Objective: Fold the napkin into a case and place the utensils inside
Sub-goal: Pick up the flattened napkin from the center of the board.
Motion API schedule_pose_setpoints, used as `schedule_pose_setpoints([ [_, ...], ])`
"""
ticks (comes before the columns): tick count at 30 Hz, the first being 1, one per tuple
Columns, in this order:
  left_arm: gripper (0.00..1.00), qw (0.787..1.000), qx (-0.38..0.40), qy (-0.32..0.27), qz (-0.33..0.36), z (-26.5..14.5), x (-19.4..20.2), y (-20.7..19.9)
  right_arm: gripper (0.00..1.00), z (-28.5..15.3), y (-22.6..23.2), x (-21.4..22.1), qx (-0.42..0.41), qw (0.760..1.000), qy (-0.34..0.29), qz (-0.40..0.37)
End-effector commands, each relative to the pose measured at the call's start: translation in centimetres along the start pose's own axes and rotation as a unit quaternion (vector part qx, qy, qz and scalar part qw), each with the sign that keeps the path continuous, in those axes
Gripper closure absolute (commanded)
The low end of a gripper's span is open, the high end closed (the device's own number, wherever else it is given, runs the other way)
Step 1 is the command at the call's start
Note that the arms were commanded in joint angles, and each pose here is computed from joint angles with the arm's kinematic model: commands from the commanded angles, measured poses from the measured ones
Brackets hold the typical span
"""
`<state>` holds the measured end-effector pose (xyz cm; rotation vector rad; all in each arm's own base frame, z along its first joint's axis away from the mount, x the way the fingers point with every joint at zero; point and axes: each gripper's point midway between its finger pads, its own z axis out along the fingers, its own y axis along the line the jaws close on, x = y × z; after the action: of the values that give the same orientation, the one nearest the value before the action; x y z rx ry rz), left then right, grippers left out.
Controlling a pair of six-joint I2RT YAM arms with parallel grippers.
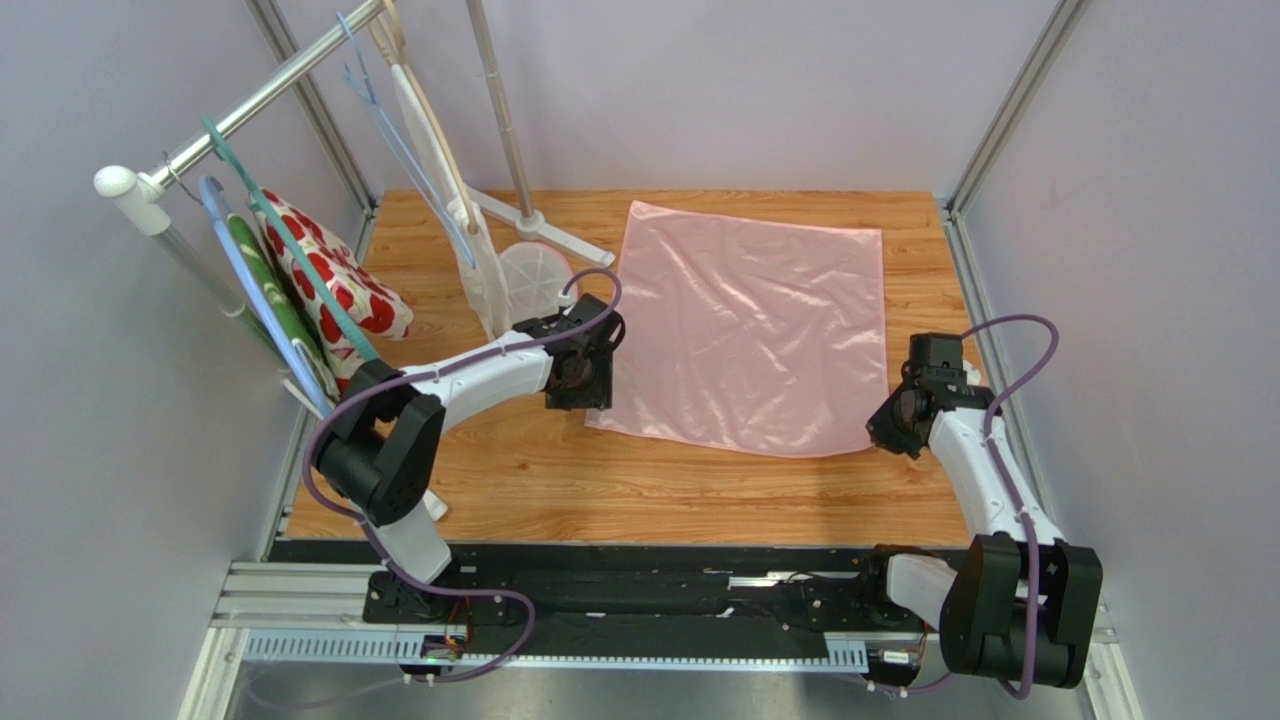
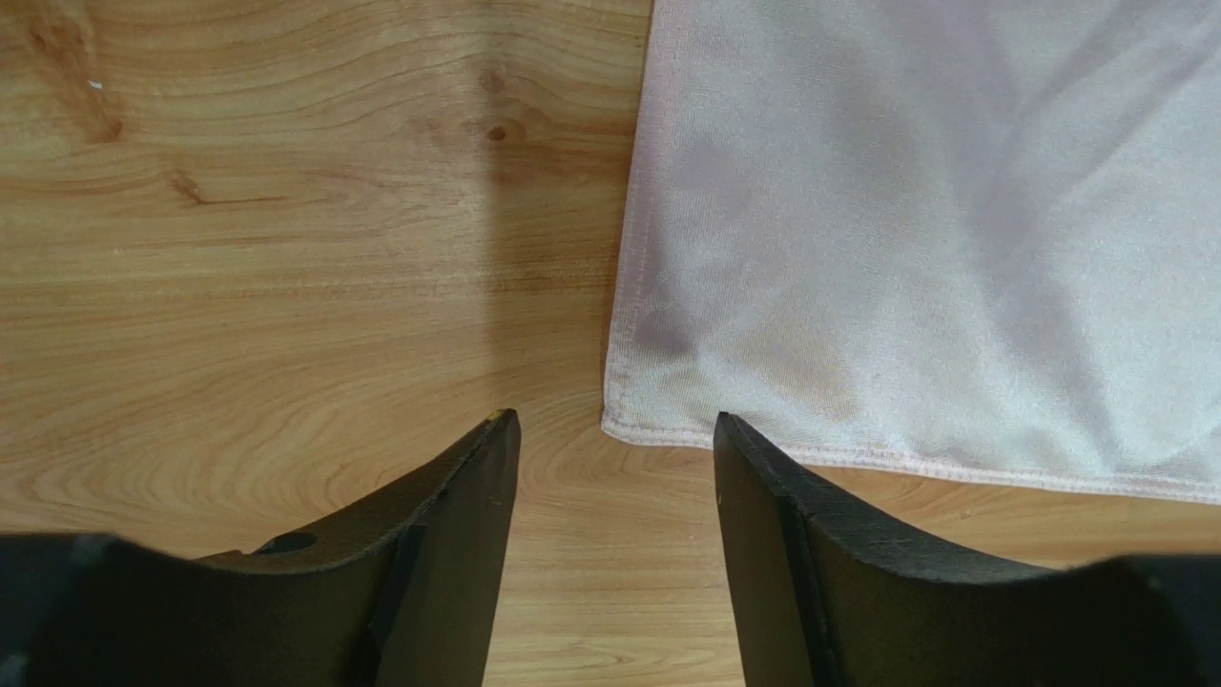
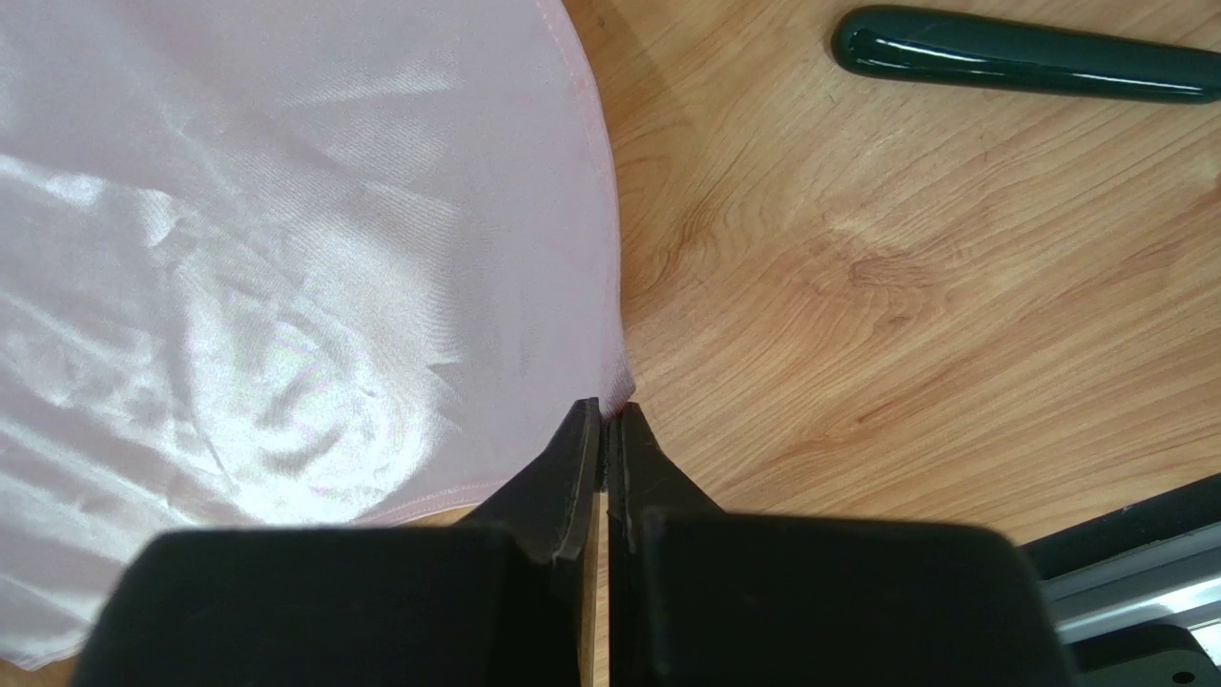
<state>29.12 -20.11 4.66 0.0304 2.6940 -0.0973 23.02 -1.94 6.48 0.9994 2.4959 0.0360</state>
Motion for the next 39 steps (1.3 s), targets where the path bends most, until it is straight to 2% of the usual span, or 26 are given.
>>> schedule_pose_setpoints([
  [1, 0.42, 0.999, -0.010, -0.002, -0.045, 0.4, -1.2, -0.2, 1.00, -0.5, 1.0, -0.7, -0.027, 0.999, -0.014, -0.016],
  [11, 0.50, 0.994, -0.034, 0.036, -0.098, 1.5, 0.3, -0.2, 1.00, -0.7, 1.2, -0.8, -0.035, 0.999, -0.016, -0.018],
  [19, 0.45, 0.991, -0.052, 0.058, -0.111, 2.5, 2.0, -0.4, 1.00, -0.7, 1.3, -0.8, -0.035, 0.999, -0.016, -0.017],
  [23, 0.46, 0.989, -0.054, 0.071, -0.120, 3.8, 2.8, -0.8, 1.00, -0.7, 1.3, -0.7, -0.037, 0.999, -0.017, -0.017],
  [27, 0.67, 0.987, -0.062, 0.066, -0.131, 4.4, 3.3, -0.3, 1.00, -1.0, 1.3, -0.8, -0.038, 0.999, -0.020, -0.017],
  [29, 0.73, 0.987, -0.055, 0.062, -0.136, 4.8, 3.6, -0.2, 1.00, -1.0, 1.3, -0.8, -0.038, 0.999, -0.020, -0.017],
  [33, 0.95, 0.991, -0.031, 0.044, -0.126, 4.0, 2.7, -0.8, 1.00, -0.9, 1.3, -0.8, -0.039, 0.999, -0.018, -0.017],
  [35, 1.00, 0.993, -0.035, 0.022, -0.106, 3.0, 1.6, -0.6, 1.00, -1.0, 1.3, -0.9, -0.037, 0.999, -0.019, -0.018],
  [39, 1.00, 0.996, -0.004, -0.039, -0.074, -1.2, -1.1, -1.3, 1.00, -1.9, 1.4, -1.2, -0.045, 0.998, -0.031, -0.015],
])
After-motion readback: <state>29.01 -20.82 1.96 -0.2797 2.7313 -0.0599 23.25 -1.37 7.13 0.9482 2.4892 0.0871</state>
